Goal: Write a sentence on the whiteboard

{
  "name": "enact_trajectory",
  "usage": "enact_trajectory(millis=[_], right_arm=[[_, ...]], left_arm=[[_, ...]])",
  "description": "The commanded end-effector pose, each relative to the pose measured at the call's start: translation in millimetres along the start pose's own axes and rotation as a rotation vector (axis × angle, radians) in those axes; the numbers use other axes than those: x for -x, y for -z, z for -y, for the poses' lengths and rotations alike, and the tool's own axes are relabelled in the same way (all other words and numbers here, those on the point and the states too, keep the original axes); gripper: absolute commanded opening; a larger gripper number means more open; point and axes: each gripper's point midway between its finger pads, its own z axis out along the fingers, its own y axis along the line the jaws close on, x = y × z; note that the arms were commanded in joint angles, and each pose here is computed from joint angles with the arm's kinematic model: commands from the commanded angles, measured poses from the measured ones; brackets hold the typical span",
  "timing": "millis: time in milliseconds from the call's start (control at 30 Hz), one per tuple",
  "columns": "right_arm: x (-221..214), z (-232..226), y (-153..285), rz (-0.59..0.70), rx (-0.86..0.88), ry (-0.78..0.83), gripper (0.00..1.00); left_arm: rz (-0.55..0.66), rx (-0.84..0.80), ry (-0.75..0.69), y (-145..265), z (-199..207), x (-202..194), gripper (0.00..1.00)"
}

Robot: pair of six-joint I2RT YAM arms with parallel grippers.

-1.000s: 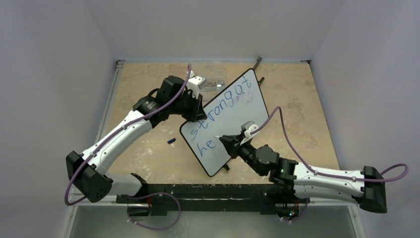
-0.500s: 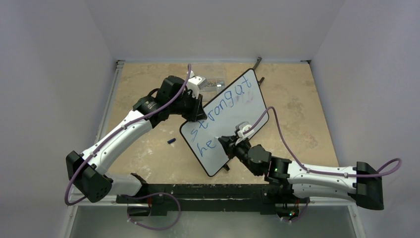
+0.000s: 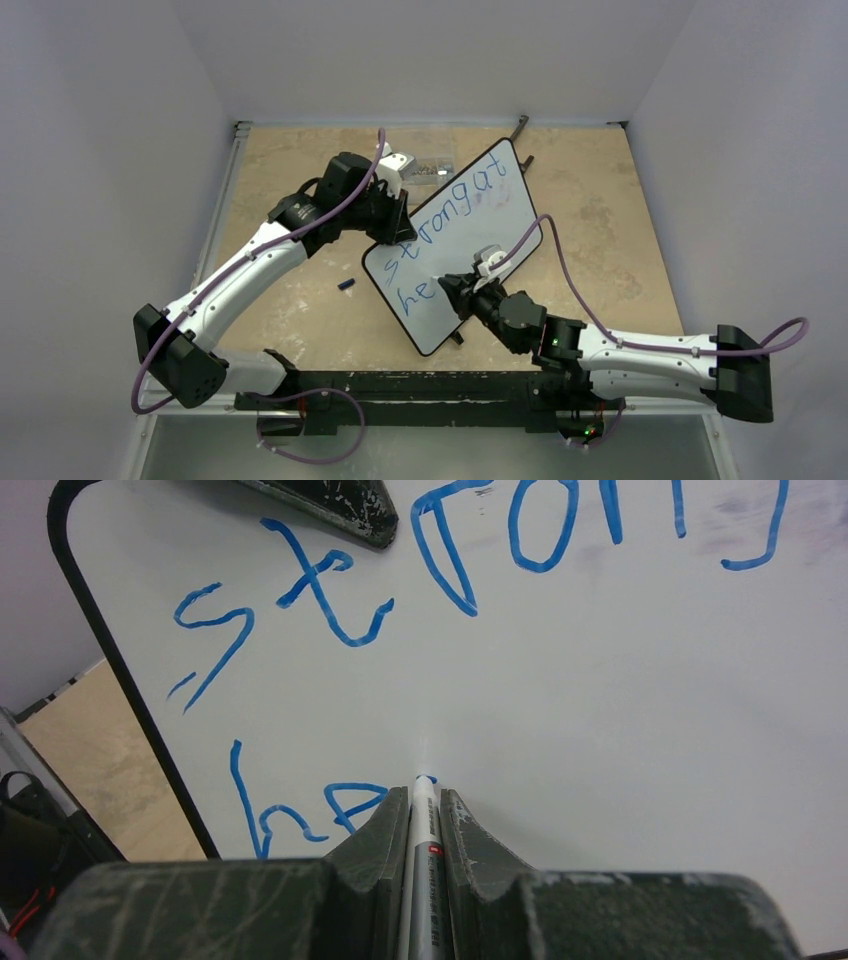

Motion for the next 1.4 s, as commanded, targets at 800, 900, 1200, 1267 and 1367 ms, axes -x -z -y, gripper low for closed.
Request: enact_trajectory(millis=[800, 900, 1200, 1267, 1367], right_arm=[[-33.9, 4.1, 8.6, -0.096, 0.02, -0.015, 0.0], [-31.2, 7.6, 8.1, -0.089, -0.004, -0.019, 0.0], [0.1, 12.3, 1.5, -0.029, -0.079, -0.014, 0.0], [8.3, 10.7, -0.3, -0.014, -0.081, -0.008, 0.0], [16.5, 6.6, -3.4, 0.003, -0.075, -0.002, 0.0]], left_arm=[[-0.13, 0.303, -0.122, 4.5, -70.6, -31.7, 0.0], [-0.129, 0.302, -0.121, 4.2, -70.2, -31.6, 0.0], [-0.131, 0.3, -0.121, 4.1, -70.1, -31.9, 0.0], [-0.129, 0.299, -0.121, 4.2, -69.8, -31.7, 0.0], [-0.128, 0.299, -0.119, 4.7, -69.8, -31.4, 0.0]])
